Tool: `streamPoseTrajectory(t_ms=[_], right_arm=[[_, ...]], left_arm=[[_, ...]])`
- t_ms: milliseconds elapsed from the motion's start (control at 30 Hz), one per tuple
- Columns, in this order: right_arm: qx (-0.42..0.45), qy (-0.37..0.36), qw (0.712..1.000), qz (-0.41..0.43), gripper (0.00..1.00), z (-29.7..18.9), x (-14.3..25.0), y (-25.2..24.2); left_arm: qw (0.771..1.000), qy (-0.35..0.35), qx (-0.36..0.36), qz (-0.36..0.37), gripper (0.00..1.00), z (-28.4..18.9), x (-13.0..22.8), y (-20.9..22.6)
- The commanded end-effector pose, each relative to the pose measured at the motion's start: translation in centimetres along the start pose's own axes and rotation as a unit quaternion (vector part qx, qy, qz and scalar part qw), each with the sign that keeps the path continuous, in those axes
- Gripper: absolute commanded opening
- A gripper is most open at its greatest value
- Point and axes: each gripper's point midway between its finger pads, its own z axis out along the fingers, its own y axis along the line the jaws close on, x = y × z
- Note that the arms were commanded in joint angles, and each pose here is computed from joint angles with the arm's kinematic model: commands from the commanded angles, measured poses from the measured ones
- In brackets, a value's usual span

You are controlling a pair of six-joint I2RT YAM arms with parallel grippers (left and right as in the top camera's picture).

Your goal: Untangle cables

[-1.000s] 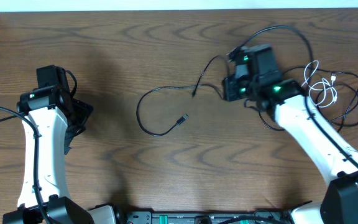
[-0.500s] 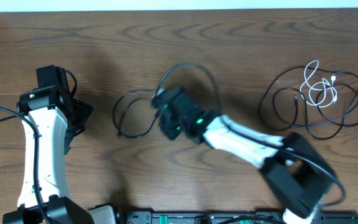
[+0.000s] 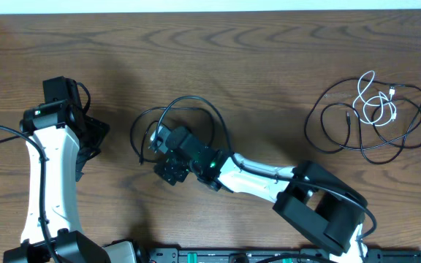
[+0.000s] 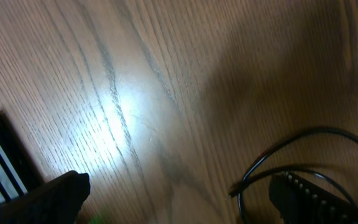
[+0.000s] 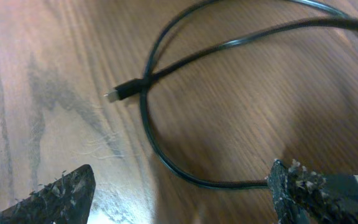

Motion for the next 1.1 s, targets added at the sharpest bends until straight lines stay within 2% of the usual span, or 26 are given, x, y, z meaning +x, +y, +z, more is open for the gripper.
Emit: streamPoseTrajectory(t_ms=[0, 100, 133, 167, 200, 300, 333, 500, 667, 700, 767, 833, 900, 1067], right_arm=[[0.003, 0.032, 0.999, -0.043, 0.85, 2.2, 3.0, -0.2], [0.003, 0.055, 0.998, -0.041, 0.81, 3.5, 5.1, -0.5], [0.003, 0.061, 0.997, -0.04, 0.73, 3.8, 5.7, -0.6], [0.002, 0.072, 0.997, -0.038, 0.57, 4.0, 6.5, -0.6], [0.002, 0.08, 0.996, -0.037, 0.5, 3.9, 6.8, -0.6], [0.002, 0.113, 0.993, -0.033, 0.31, 3.0, 7.9, -0.5], [0.005, 0.129, 0.991, -0.033, 0.28, 2.6, 8.6, -0.6], [0.044, 0.239, 0.97, -0.015, 0.02, -2.7, 11.5, -2.7], [0.042, 0.271, 0.962, 0.001, 0.01, -6.1, 11.6, -3.0], [0.043, 0.271, 0.962, 0.001, 0.06, -6.5, 11.4, -3.0], [0.043, 0.268, 0.963, 0.001, 0.33, -6.9, 11.0, -2.9], [0.043, 0.26, 0.965, 0.0, 0.52, -7.1, 10.5, -2.9], [0.042, 0.26, 0.965, -0.003, 0.59, -7.2, 10.5, -2.8], [0.037, 0.296, 0.954, -0.023, 0.63, -8.1, 12.0, -2.8]], left_arm=[[1.0, -0.001, -0.003, 0.002, 0.98, -0.1, -0.1, 0.1], [1.0, -0.001, -0.003, 0.002, 0.98, -0.1, -0.1, 0.1], [1.0, -0.001, -0.003, 0.002, 0.98, -0.1, -0.1, 0.1], [1.0, -0.001, -0.003, 0.002, 0.98, -0.1, -0.1, 0.1], [1.0, -0.001, -0.003, 0.002, 0.98, -0.1, -0.1, 0.1], [1.0, -0.001, -0.003, 0.002, 0.98, -0.1, -0.1, 0.1], [1.0, -0.001, -0.003, 0.002, 0.98, -0.1, -0.1, 0.1], [1.0, -0.001, -0.003, 0.002, 0.98, -0.1, -0.1, 0.1], [1.0, -0.001, -0.003, 0.002, 0.98, -0.1, -0.1, 0.1], [1.0, -0.001, -0.003, 0.002, 0.98, -0.1, -0.1, 0.1], [1.0, -0.001, -0.003, 0.002, 0.98, -0.1, -0.1, 0.1], [1.0, -0.001, -0.003, 0.002, 0.98, -0.1, -0.1, 0.1], [1.0, -0.001, -0.003, 0.002, 0.98, -0.1, -0.1, 0.1], [1.0, -0.001, -0.003, 0.002, 0.98, -0.1, -0.1, 0.1]])
